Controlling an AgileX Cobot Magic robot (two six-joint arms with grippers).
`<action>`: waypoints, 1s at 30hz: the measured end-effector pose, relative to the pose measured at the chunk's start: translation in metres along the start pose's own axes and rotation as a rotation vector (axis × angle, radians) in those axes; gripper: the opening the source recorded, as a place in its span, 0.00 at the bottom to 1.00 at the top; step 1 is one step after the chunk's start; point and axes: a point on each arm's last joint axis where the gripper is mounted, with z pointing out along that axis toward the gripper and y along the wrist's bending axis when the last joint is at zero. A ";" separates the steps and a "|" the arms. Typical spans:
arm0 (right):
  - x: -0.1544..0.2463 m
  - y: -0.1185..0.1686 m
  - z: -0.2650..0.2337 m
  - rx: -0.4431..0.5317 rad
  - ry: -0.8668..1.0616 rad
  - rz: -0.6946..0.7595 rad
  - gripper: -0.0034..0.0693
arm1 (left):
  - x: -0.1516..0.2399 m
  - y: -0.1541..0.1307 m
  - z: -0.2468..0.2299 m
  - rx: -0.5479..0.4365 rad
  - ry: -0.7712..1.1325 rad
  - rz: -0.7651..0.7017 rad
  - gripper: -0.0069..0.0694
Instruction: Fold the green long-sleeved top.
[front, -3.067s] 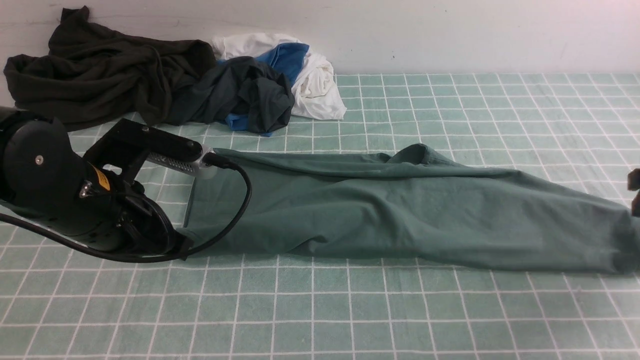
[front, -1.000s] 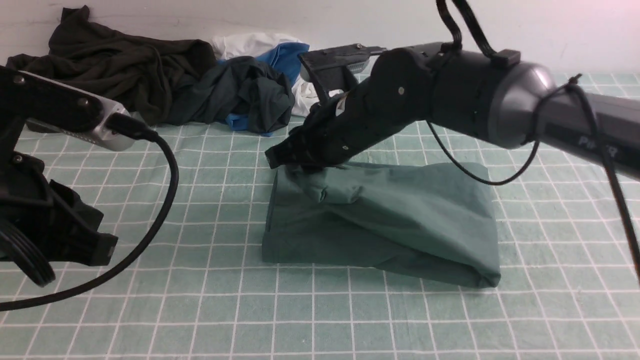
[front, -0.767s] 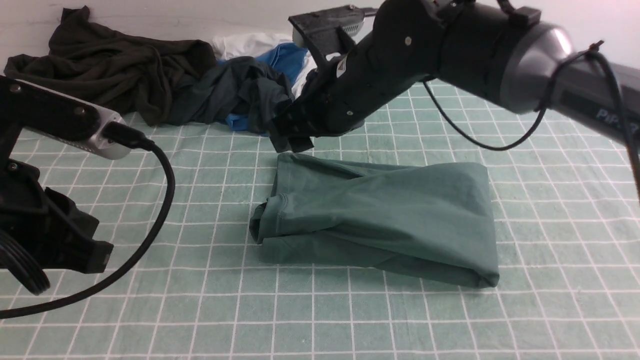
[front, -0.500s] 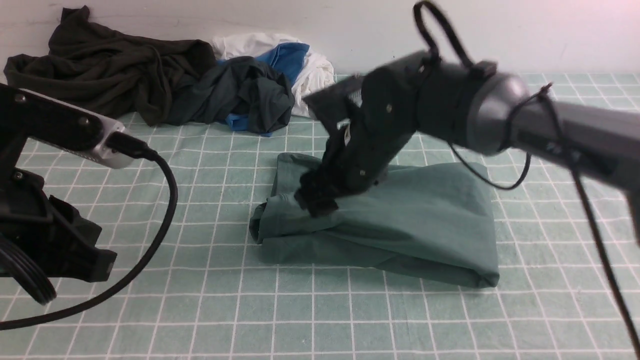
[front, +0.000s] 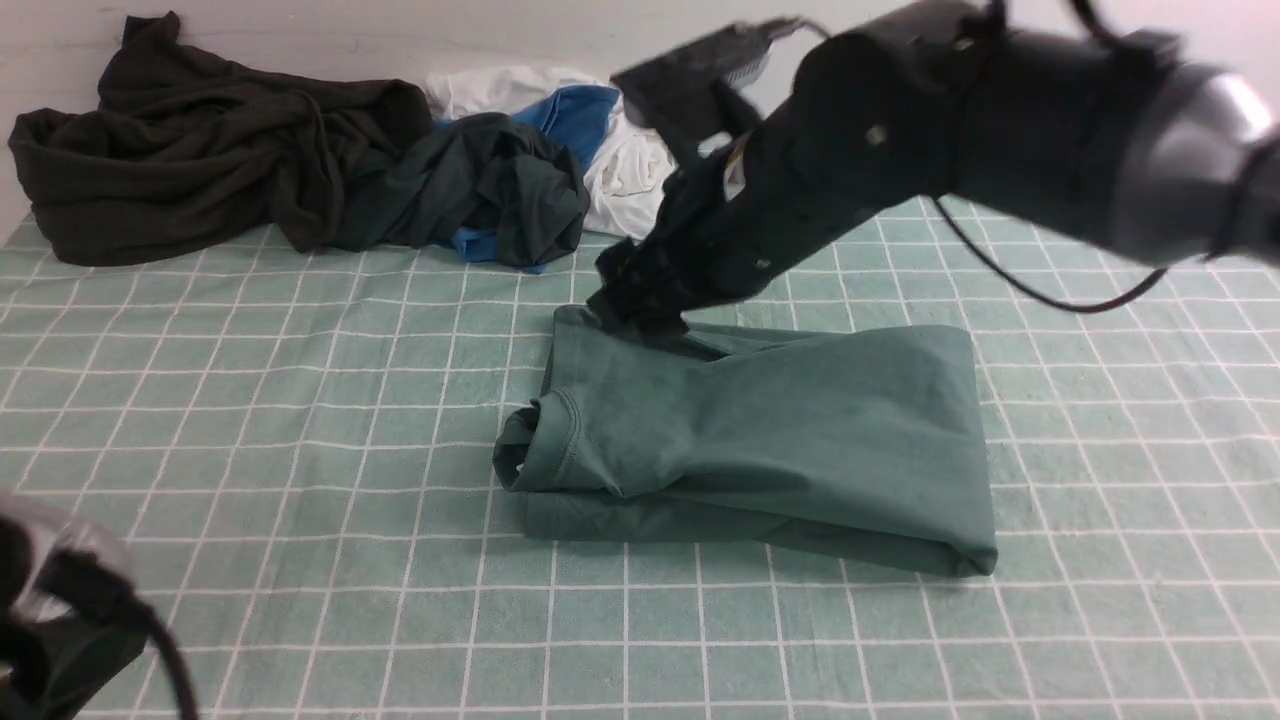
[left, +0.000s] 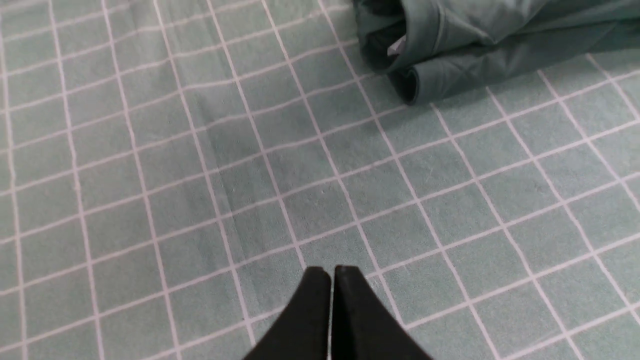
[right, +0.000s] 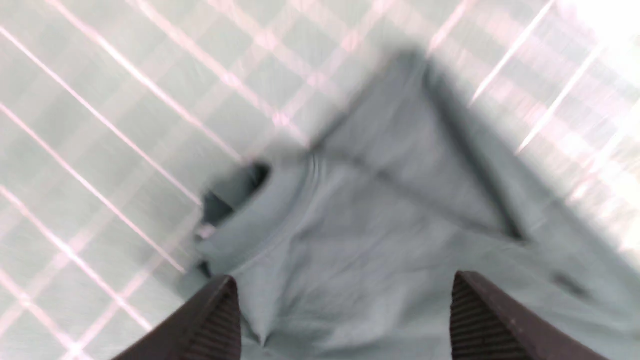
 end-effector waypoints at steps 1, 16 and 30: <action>0.001 0.000 -0.020 0.000 -0.035 0.000 0.76 | 0.008 -0.001 -0.006 -0.002 -0.035 0.002 0.09; 0.103 -0.001 -0.141 -0.001 -0.360 0.053 0.33 | 0.036 -0.005 -0.040 -0.016 -0.261 0.017 0.09; 0.137 0.000 -0.194 0.000 -0.701 0.024 0.03 | 0.036 -0.005 -0.040 -0.016 -0.262 0.017 0.09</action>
